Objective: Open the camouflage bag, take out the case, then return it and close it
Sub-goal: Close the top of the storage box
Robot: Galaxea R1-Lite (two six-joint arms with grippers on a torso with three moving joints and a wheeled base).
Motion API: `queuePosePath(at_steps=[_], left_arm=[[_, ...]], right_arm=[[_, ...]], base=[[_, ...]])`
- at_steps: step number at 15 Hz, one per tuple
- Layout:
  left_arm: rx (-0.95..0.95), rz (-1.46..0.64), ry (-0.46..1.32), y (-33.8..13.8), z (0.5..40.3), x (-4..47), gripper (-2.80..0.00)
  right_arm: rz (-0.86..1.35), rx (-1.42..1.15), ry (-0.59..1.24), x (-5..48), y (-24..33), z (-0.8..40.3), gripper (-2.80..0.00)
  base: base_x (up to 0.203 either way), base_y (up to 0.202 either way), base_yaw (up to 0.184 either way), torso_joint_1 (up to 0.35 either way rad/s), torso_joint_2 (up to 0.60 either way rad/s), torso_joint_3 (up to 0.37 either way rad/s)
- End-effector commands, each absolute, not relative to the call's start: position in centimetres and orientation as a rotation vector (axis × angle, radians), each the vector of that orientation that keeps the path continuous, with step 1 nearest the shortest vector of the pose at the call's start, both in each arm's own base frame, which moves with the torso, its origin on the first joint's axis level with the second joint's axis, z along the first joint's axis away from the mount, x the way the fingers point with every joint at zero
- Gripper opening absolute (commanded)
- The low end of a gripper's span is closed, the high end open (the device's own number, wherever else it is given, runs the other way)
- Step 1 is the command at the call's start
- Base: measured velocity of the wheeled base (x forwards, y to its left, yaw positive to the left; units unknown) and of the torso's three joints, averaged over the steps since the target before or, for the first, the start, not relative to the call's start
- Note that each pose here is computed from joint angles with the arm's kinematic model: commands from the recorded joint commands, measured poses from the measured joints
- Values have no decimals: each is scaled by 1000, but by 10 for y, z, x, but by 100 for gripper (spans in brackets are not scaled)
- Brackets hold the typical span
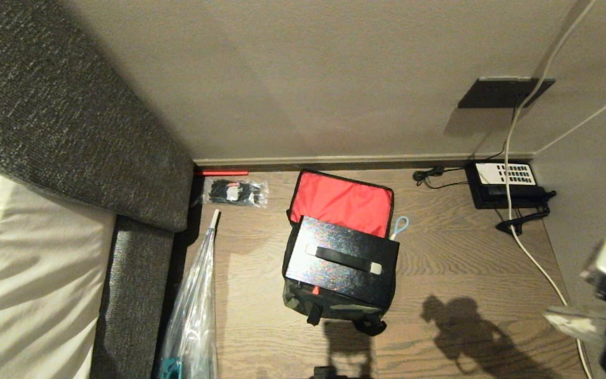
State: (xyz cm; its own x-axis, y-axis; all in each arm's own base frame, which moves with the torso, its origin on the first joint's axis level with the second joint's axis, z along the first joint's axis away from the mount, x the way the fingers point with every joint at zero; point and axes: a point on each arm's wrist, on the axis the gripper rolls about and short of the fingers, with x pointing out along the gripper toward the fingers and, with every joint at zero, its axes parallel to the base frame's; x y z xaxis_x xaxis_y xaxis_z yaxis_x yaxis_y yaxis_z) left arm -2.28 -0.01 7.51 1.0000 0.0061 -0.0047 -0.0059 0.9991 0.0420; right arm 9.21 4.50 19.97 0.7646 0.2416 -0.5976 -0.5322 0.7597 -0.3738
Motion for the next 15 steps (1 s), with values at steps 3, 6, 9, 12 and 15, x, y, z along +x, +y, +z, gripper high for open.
queuePosePath(at_steps=[3, 6, 9, 12, 15], left_arm=[[43, 7, 5, 0, 75, -23, -280], [44, 7, 5, 0, 75, -23, -280], [44, 8, 5, 0, 75, -23, -280], [41, 6, 6, 0, 74, -23, -280], [43, 8, 5, 0, 75, -23, -280]], right_arm=[[154, -295, 504, -28, -11, 170, -280], [100, -54, 527, -38, -2, 130, -280], [122, -112, 255, -26, 1, 91, -280], [48, -90, 74, -21, 1, 71, -280], [19, -61, 9, -22, 0, 76, -280]], base=[[0, 0, 0, 0, 0, 0], [0, 0, 0, 0, 0, 0], [0, 0, 0, 0, 0, 0], [0, 0, 0, 0, 0, 0], [0, 0, 0, 0, 0, 0]])
